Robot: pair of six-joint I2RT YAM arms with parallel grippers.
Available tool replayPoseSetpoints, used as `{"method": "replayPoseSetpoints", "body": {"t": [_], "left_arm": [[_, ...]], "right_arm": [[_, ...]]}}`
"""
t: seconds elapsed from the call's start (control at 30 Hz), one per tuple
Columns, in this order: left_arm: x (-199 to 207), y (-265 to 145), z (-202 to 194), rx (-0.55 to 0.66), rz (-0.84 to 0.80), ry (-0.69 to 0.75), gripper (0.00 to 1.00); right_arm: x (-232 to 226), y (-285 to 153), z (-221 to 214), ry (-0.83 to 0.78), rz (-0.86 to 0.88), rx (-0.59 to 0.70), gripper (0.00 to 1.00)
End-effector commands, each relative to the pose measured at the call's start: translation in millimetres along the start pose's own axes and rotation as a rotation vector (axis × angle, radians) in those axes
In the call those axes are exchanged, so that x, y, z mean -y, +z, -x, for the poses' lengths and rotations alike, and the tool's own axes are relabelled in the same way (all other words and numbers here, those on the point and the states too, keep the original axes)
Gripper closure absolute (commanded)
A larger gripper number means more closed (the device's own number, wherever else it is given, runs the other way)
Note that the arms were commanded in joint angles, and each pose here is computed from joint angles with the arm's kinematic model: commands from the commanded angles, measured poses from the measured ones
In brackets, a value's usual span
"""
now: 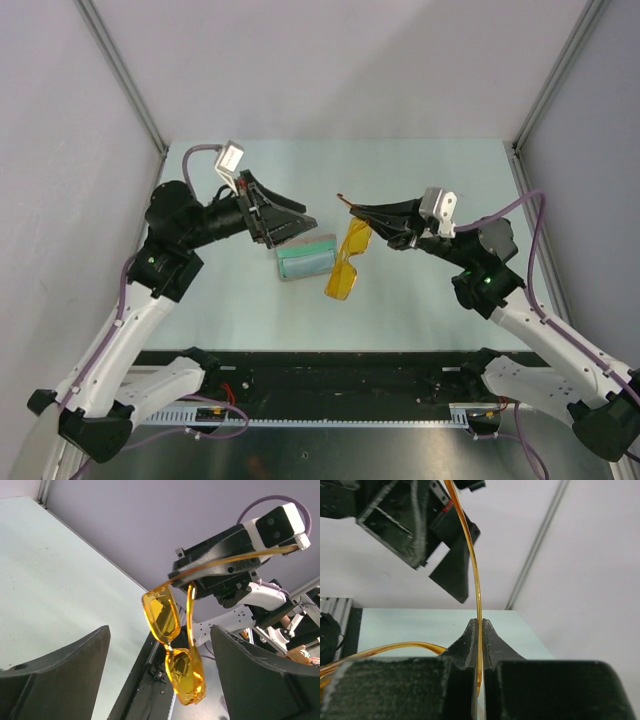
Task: Organize the sunglasses
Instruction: Close the left temple of the sunglasses at the center of the board, then pass from the right arm to the left
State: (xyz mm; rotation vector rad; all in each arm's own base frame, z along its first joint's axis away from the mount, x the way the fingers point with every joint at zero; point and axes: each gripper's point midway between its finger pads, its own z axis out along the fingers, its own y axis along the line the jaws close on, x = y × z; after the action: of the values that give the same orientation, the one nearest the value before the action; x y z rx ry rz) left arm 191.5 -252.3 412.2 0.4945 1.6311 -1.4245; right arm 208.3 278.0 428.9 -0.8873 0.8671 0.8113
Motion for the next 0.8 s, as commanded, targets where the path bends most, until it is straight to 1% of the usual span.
{"method": "replayPoseSetpoints", "body": {"t": [0.0, 0.1, 0.17, 0.23, 0.3, 0.33, 0.37, 0.4, 0.57, 0.77], "left_arm": [[-9, 8, -7, -0.044, -0.012, -0.12, 0.19], [-17, 18, -27, -0.137, -0.046, -0.197, 0.26], [-5, 21, -39, -0.196, -0.12, -0.203, 0.27], [5, 23, -44, -0.224, -0.178, -0.191, 0.27], [15, 23, -49, -0.242, -0.249, -0.234, 0.32], [20, 23, -45, -0.223, -0.288, -0.217, 0.35], [18, 22, -49, -0.237, -0.29, -0.237, 0.39], [18, 22, -51, -0.24, -0.293, -0.237, 0.41], [31, 14, -53, -0.249, -0.345, -0.217, 0.41], [36, 10, -51, -0.233, -0.35, -0.201, 0.38]], "right_arm": [[-13, -2, 62, -0.052, 0.085, 0.146, 1.0], [-16, -2, 70, -0.052, 0.1, 0.172, 1.0], [-18, -1, 73, -0.051, 0.11, 0.183, 1.0], [-20, 1, 74, -0.044, 0.121, 0.191, 1.0], [-21, 2, 75, -0.049, 0.124, 0.198, 1.0], [-21, 3, 75, -0.05, 0.123, 0.199, 1.0], [-21, 4, 75, -0.05, 0.123, 0.201, 1.0], [-22, 4, 77, -0.052, 0.123, 0.207, 1.0], [-21, 7, 77, -0.057, 0.12, 0.204, 1.0], [-16, 9, 73, -0.065, 0.092, 0.187, 1.0]]}}
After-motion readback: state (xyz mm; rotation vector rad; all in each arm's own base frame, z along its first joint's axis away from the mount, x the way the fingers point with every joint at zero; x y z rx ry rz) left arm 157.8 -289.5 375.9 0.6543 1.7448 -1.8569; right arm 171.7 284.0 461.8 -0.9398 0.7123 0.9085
